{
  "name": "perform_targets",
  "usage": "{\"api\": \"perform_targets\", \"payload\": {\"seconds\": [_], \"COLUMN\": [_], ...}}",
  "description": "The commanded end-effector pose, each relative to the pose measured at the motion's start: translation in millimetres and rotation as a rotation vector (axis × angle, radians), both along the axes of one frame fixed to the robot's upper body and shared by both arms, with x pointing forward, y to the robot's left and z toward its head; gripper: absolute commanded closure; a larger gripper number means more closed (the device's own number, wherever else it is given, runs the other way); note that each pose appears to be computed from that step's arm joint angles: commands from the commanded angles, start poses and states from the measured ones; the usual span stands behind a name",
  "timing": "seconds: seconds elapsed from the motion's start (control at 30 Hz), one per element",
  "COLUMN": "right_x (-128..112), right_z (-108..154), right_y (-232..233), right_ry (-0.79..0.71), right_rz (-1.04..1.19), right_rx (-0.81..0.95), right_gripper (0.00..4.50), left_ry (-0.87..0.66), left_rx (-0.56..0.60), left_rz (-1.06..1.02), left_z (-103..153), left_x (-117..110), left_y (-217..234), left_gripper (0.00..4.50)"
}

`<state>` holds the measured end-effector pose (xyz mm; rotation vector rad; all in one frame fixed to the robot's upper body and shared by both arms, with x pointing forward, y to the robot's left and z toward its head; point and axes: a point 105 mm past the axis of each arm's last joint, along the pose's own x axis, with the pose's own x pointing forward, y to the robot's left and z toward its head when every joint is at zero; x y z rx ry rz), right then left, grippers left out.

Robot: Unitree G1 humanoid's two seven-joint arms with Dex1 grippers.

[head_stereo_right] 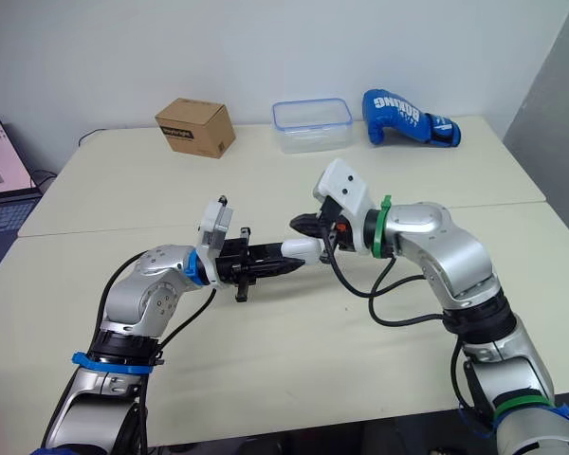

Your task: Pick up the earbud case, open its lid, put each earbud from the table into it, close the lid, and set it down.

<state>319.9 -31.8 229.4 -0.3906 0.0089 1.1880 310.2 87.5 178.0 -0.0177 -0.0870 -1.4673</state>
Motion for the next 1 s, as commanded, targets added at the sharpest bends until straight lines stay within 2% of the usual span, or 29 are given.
{"api": "perform_targets", "payload": {"seconds": [0.03,0.27,0.4,0.47,0.6,0.7,1.0], "right_x": [-15,-19,-12,-14,-18,-19,-23], "right_z": [7,0,10,10,-2,-10,-18], "right_y": [2,-2,-28,-49,-81,-94,-108], "right_ry": [-0.032,-0.022,0.003,-0.005,-0.007,-0.001,0.007], "right_rz": [0.053,0.044,-0.022,-0.043,-0.081,-0.065,-0.047], "right_rx": [-0.002,-0.021,-0.033,-0.054,-0.101,-0.124,-0.114], "right_gripper": [4.46,4.46,4.46,4.46,4.46,4.46,4.46], "left_ry": [-0.052,-0.050,0.029,0.102,0.276,0.411,0.706], "left_rx": [-0.041,-0.046,-0.019,0.046,0.091,0.205,0.215], "left_rz": [0.007,0.016,0.080,0.143,0.183,0.244,0.200], "left_z": [18,20,20,11,3,-17,-38], "left_x": [1,2,9,17,24,30,34], "left_y": [1,1,3,3,3,5,-2], "left_gripper": [3.66,3.66,3.66,3.66,3.66,3.66,3.66]}}
